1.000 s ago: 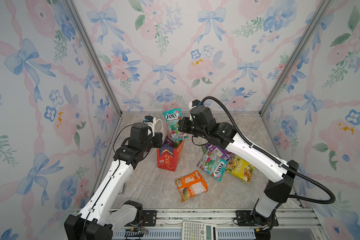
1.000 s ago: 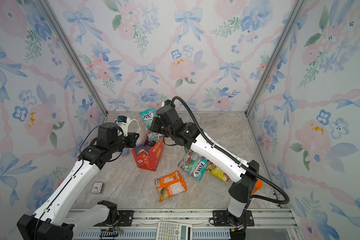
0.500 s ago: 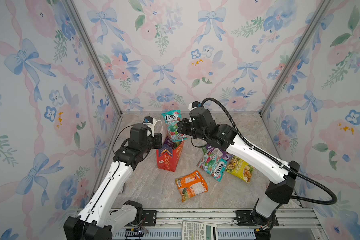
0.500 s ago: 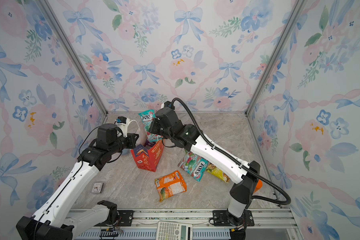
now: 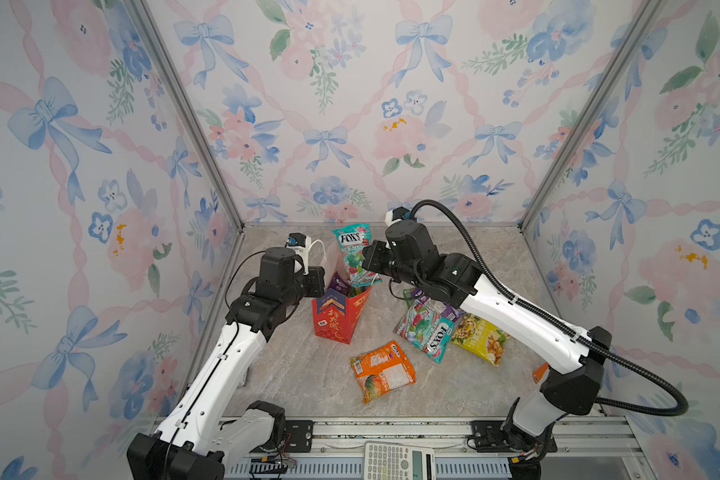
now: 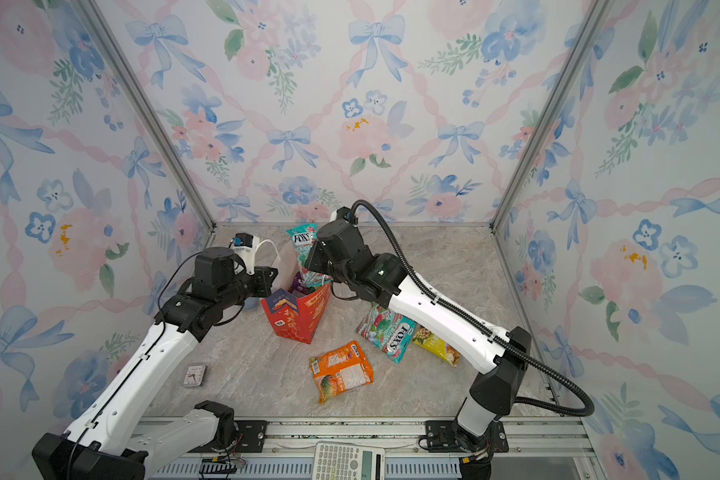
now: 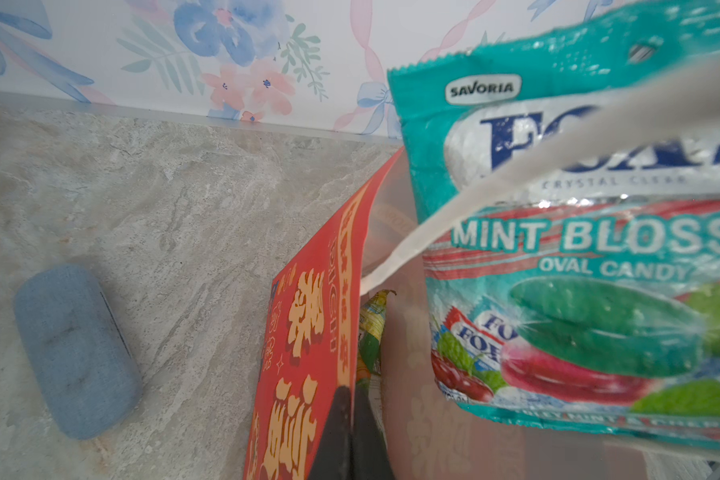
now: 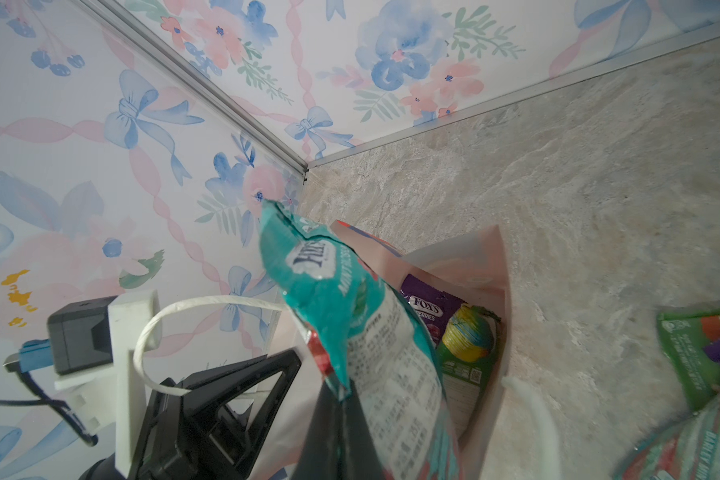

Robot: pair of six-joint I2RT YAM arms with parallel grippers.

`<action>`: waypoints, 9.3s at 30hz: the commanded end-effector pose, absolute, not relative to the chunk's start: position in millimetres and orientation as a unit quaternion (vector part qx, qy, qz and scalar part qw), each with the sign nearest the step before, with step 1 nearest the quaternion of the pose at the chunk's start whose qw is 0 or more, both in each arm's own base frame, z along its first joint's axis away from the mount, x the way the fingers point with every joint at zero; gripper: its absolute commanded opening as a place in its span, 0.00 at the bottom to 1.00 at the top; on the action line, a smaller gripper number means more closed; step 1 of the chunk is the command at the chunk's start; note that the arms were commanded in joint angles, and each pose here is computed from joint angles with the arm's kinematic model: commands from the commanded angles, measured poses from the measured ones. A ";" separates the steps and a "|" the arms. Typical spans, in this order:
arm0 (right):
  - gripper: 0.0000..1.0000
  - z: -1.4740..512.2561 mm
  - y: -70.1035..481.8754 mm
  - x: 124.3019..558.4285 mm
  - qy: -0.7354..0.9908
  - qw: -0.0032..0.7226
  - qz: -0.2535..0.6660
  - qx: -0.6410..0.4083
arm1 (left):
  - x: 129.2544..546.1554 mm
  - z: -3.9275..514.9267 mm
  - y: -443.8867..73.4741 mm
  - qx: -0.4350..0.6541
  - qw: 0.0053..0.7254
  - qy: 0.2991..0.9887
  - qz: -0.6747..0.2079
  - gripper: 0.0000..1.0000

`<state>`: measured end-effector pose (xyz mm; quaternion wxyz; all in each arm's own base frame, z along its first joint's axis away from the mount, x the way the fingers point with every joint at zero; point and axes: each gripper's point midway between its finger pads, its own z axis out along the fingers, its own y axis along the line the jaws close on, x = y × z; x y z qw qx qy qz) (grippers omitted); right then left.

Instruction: Place the snacks into the paper bag

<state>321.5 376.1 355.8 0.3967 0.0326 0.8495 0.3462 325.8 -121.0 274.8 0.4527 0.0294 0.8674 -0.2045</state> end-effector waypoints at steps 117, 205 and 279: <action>0.97 329.1 180.4 296.3 0.902 0.428 -0.045 -0.036 | 342.2 294.8 -117.9 0.043 0.484 0.850 -0.202 0.00; 0.07 16.1 253.3 152.2 0.978 0.090 0.185 0.029 | 353.3 280.8 -107.2 0.031 0.473 0.859 -0.192 0.00; 0.63 86.6 298.6 163.7 0.955 0.110 0.275 0.012 | 354.3 285.7 -113.5 0.036 0.470 0.856 -0.211 0.00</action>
